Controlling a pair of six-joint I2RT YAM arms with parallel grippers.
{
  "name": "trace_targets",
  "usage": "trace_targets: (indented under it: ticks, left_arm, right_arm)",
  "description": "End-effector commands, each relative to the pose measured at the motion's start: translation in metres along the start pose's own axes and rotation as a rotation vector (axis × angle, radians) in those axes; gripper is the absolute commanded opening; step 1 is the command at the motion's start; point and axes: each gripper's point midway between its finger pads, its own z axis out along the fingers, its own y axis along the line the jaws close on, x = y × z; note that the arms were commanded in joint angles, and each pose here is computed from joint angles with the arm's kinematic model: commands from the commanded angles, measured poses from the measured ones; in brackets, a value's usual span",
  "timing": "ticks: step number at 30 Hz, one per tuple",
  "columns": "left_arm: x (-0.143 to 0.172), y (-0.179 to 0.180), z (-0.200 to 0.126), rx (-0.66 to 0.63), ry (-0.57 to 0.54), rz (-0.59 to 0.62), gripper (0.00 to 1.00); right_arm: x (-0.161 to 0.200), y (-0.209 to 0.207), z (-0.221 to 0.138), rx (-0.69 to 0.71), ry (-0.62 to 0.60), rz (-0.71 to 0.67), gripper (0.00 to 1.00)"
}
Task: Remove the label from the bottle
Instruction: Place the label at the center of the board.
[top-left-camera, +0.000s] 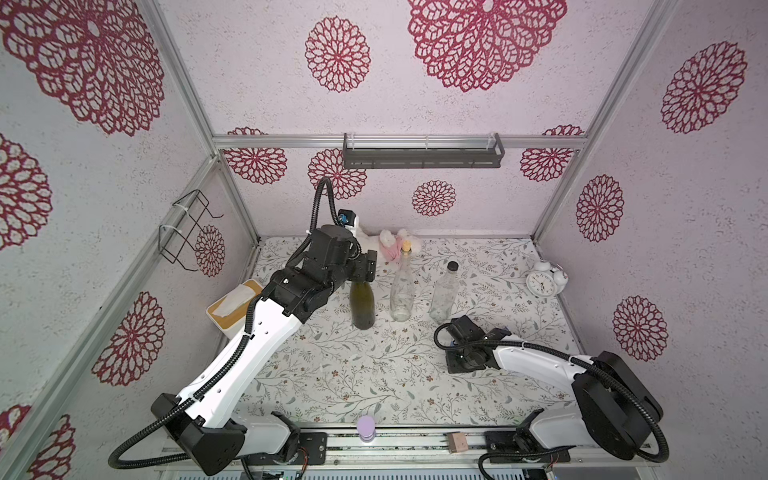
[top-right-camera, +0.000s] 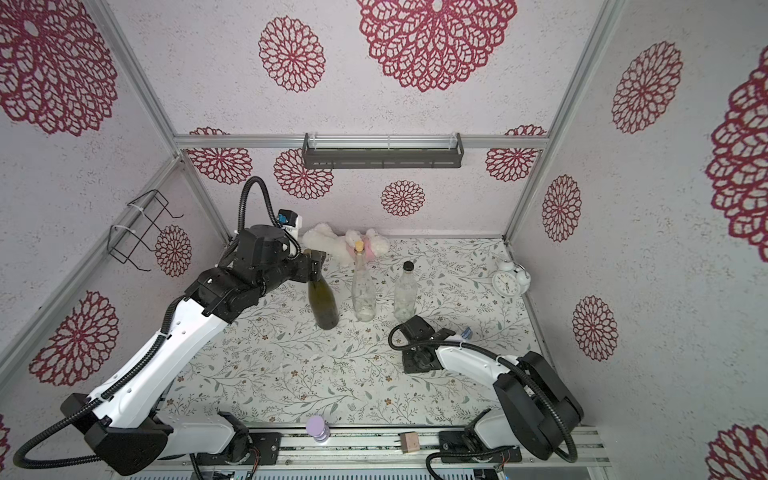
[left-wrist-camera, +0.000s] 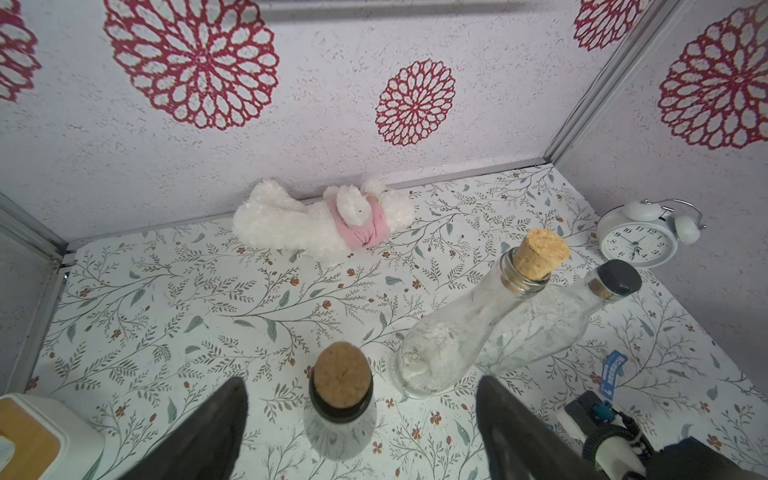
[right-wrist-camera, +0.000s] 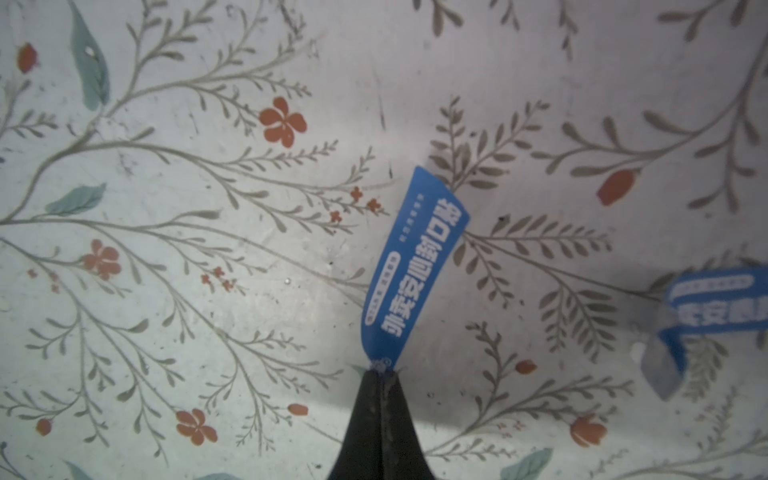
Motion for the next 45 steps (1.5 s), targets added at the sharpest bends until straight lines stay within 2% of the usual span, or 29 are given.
trace_targets:
  ticks: [1, 18, 24, 27, 31, 40, 45]
  left_arm:
    - [0.002, -0.002, 0.002, 0.010, -0.001, -0.006, 0.88]
    - [0.008, -0.003, 0.005, 0.018, 0.018, -0.007, 0.89]
    - [0.006, -0.002, -0.001, 0.019, 0.007, -0.016, 0.89]
    - [0.005, -0.001, -0.006, 0.021, -0.002, -0.021, 0.90]
    - [0.002, 0.001, -0.015, 0.024, -0.024, -0.033, 0.91]
    - [-0.001, 0.007, -0.031, 0.013, -0.044, -0.040, 0.93]
    - [0.000, 0.019, -0.043, -0.024, -0.068, -0.050, 0.96]
  right_arm:
    - [-0.012, 0.006, -0.006, -0.012, -0.023, -0.025, 0.00]
    - [-0.015, 0.010, 0.009, -0.005, 0.009, -0.055, 0.00]
    - [-0.013, 0.007, 0.011, 0.003, 0.017, -0.051, 0.13]
    - [-0.013, 0.006, 0.013, -0.004, 0.013, -0.046, 0.24]
    - [-0.015, 0.007, 0.015, -0.029, 0.004, -0.033, 0.33]
    - [-0.021, 0.000, 0.016, -0.027, -0.005, -0.024, 0.38]
    - [-0.023, -0.008, 0.013, -0.016, -0.013, -0.015, 0.44]
